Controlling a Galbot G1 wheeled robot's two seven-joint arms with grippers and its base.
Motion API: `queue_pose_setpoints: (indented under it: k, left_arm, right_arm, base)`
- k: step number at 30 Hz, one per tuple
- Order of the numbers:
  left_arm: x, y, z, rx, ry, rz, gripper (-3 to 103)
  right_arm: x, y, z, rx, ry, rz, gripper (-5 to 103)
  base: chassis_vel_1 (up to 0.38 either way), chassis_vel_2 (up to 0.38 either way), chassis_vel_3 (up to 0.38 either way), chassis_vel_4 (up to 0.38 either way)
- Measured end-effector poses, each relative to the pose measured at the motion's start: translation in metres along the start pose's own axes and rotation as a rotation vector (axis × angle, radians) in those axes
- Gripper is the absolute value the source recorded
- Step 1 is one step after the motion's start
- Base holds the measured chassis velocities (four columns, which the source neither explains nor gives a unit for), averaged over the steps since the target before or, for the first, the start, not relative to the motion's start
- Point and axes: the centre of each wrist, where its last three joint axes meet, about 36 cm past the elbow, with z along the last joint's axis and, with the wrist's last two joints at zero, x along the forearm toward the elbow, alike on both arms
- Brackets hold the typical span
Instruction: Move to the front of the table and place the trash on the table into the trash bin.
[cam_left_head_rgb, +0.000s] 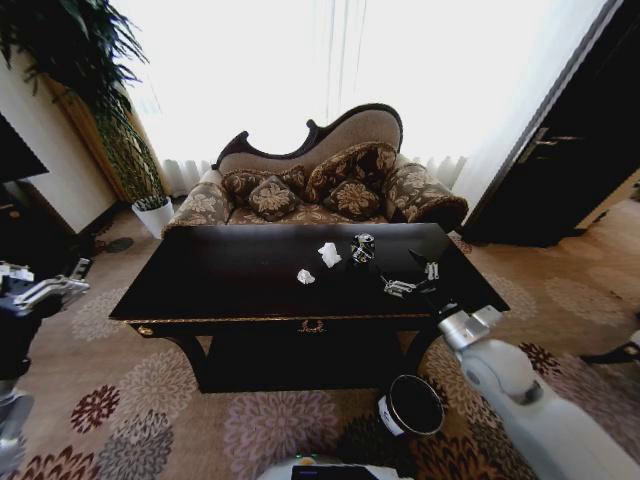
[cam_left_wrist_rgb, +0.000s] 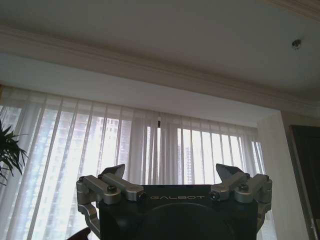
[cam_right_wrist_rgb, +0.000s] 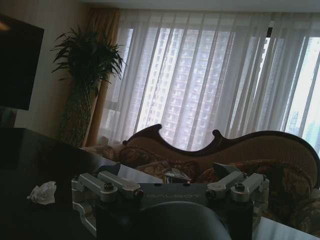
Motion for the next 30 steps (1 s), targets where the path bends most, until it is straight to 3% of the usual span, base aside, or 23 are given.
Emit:
queue_pose_setpoints:
  k: [4,9,20,30]
  left_arm:
    - [-0.003,-0.001,0.004,-0.007,0.013,0.01,100]
    - [-0.002,-0.002,0.008,-0.006,0.024,0.007,100]
    - [0.002,-0.001,0.006,-0.014,0.035,-0.001,100]
    - [0.003,-0.004,0.008,-0.011,0.042,0.002,100]
  right_arm:
    - [-0.018,-0.01,0.002,-0.001,0.048,-0.003,100]
    - [-0.038,-0.03,0.018,0.049,0.087,-0.012,100]
    - [-0.065,-0.041,0.029,0.027,0.152,-0.008,100]
    - [-0.071,-0.052,0.034,-0.035,0.205,-0.001,100]
  base:
    - [0.0,0.0,0.0,0.0]
    - [0.0,0.0,0.0,0.0]
    - [0.0,0.0,0.0,0.0]
    - [0.0,0.0,0.0,0.0]
